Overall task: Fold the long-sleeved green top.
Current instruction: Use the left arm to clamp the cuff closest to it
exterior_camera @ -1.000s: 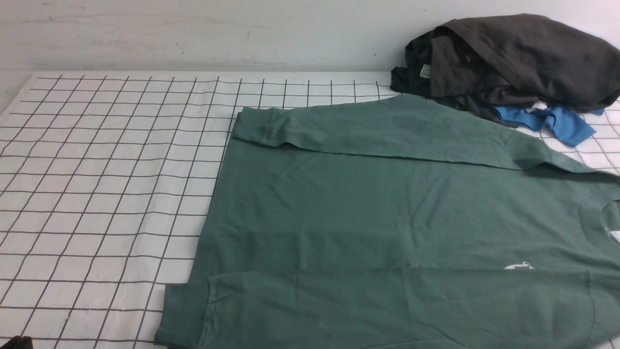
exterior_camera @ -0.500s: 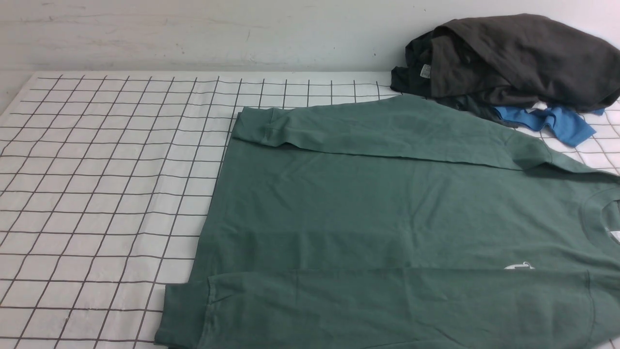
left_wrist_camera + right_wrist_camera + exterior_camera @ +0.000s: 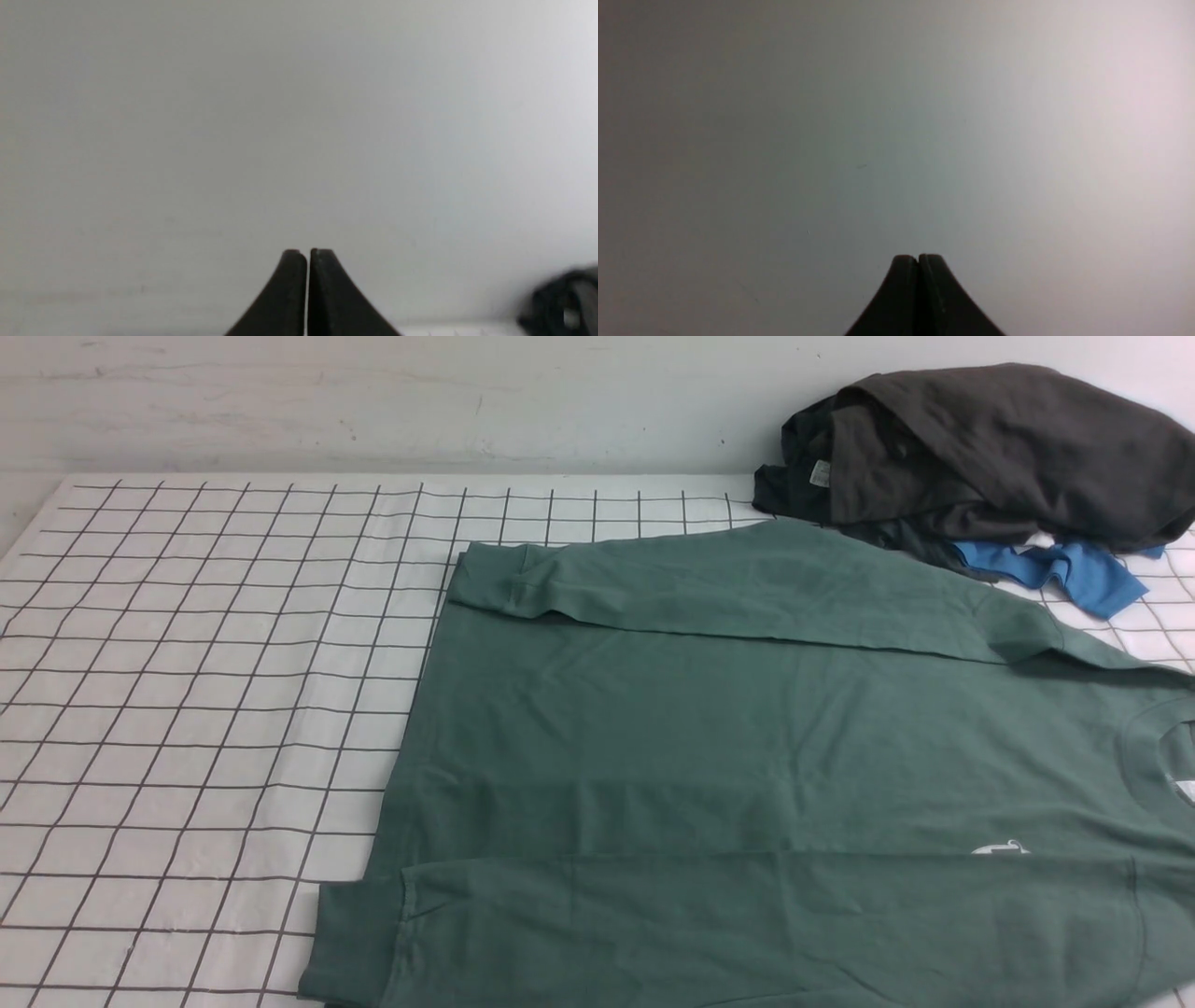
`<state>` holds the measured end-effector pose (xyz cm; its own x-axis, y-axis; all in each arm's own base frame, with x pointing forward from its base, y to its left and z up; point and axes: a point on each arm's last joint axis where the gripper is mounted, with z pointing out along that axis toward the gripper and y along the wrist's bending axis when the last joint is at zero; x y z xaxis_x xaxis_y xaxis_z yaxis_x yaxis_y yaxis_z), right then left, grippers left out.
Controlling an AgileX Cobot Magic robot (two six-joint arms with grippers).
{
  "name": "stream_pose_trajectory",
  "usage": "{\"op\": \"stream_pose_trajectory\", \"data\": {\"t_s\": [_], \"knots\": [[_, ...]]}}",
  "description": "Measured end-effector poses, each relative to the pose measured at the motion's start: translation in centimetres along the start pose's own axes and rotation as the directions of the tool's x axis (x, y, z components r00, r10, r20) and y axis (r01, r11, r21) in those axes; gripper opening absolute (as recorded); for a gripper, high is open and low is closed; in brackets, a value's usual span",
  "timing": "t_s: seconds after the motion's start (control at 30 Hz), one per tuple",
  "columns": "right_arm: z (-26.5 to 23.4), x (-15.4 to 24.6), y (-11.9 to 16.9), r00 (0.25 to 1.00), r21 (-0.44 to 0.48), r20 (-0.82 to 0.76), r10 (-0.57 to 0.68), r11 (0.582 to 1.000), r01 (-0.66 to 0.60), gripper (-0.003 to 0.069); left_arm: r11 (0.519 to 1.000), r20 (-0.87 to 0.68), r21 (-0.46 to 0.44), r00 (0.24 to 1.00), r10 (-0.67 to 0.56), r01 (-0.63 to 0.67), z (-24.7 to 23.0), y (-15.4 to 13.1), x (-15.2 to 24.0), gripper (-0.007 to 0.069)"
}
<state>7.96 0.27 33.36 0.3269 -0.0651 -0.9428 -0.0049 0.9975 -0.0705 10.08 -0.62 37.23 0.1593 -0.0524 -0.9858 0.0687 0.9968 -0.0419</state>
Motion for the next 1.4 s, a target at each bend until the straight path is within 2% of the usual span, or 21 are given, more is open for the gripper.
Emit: {"op": "stream_pose_trajectory", "data": {"t_s": [0.07,0.1,0.13,0.17,0.2,0.23,0.27,0.37,0.47,0.53,0.6,0.67,0.8,0.97,1.13,1.17,1.2,1.23,1.3,1.4], "knots": [[1.2,0.1,-0.3,0.993,0.016,-0.119,-0.019,1.000,0.021,-0.0013,1.000,-0.123,-0.004,0.992,-0.001,0.000,1.7,0.0,0.6,-0.0007],[2.7,0.8,-0.8,0.952,0.054,-0.305,-0.007,0.998,0.025,-0.0013,1.000,-0.290,-0.006,0.957,-0.010,0.009,3.8,0.0,1.9,-0.0007],[3.5,1.5,-1.2,0.905,0.081,-0.426,0.010,0.996,0.027,-0.0013,1.000,-0.409,-0.004,0.912,-0.017,0.017,4.9,-0.1,3.0,-0.0007],[3.9,2.2,-1.4,0.856,0.100,-0.516,0.027,0.995,0.029,-0.0013,1.000,-0.513,0.001,0.858,-0.017,0.021,5.6,-0.3,4.2,-0.0007],[4.4,3.1,-1.5,0.775,0.114,-0.631,0.049,0.993,0.030,-0.0013,1.000,-0.622,0.014,0.783,-0.012,0.027,6.8,-0.5,5.7,-0.0007],[4.7,3.5,-1.4,0.735,0.109,-0.677,0.048,0.993,0.035,-0.0013,0.999,-0.683,0.030,0.730,0.003,0.024,7.2,-0.7,6.7,-0.0007],[5.0,4.8,-1.1,0.643,0.081,-0.764,0.040,0.996,0.035,-0.0013,0.998,-0.790,0.056,0.613,0.027,0.028,8.4,-1.1,9.0,-0.0003],[5.4,7.2,0.4,0.466,-0.045,-0.884,-0.043,0.999,0.008,-0.0013,0.993,-0.909,0.103,0.411,0.073,0.051,10.2,-2.0,12.8,0.0043],[5.5,9.1,2.0,0.313,-0.171,-0.938,-0.147,0.984,-0.049,-0.0013,0.988,-0.961,0.135,0.253,0.113,0.072,11.8,-3.0,16.1,0.0156],[5.5,10.0,2.9,0.246,-0.222,-0.950,-0.194,0.971,-0.090,-0.0012,0.984,-0.974,0.158,0.176,0.142,0.080,12.8,-3.8,18.1,0.0241],[5.7,10.7,3.5,0.212,-0.257,-0.950,-0.228,0.959,-0.119,-0.0010,0.980,-0.977,0.179,0.134,0.166,0.086,13.5,-4.6,19.5,0.0314],[6.0,11.2,3.9,0.203,-0.273,-0.948,-0.244,0.953,-0.134,-0.0011,0.976,-0.977,0.201,0.086,0.194,0.086,14.2,-5.3,21.0,0.0360],[6.5,11.6,4.0,0.227,-0.275,-0.944,-0.240,0.952,-0.136,-0.0011,0.976,-0.978,0.207,0.017,0.206,0.061,14.5,-5.7,23.2,0.0370],[6.9,11.5,4.1,0.266,-0.272,-0.936,-0.230,0.953,-0.132,-0.0011,0.980,-0.980,0.197,0.021,0.196,0.036,14.8,-5.6,24.1,0.0337],[7.3,11.4,4.1,0.308,-0.270,-0.925,-0.222,0.955,-0.124,-0.0010,0.984,-0.984,0.172,0.049,0.170,0.047,15.4,-5.7,24.8,0.0225],[7.3,11.4,4.1,0.313,-0.270,-0.924,-0.221,0.955,-0.123,-0.0010,0.984,-0.985,0.169,0.053,0.166,0.050,15.4,-5.8,24.8,0.0157],[7.3,11.4,4.1,0.313,-0.270,-0.924,-0.221,0.955,-0.123,-0.0010,0.984,-0.985,0.169,0.055,0.166,0.049,15.4,-5.8,24.8,0.0139],[7.3,11.4,4.1,0.314,-0.270,-0.923,-0.220,0.955,-0.123,-0.0010,0.984,-0.984,0.169,0.059,0.166,0.049,15.4,-5.8,24.8,0.0064],[7.3,11.4,4.1,0.314,-0.270,-0.923,-0.220,0.955,-0.123,-0.0010,0.984,-0.984,0.169,0.061,0.166,0.050,15.5,-5.8,24.7,0.0020],[7.3,11.4,4.1,0.314,-0.270,-0.923,-0.220,0.955,-0.123,-0.0010,0.984,-0.982,0.173,0.082,0.168,0.053,16.1,-6.0,23.3,-0.0001]]}}
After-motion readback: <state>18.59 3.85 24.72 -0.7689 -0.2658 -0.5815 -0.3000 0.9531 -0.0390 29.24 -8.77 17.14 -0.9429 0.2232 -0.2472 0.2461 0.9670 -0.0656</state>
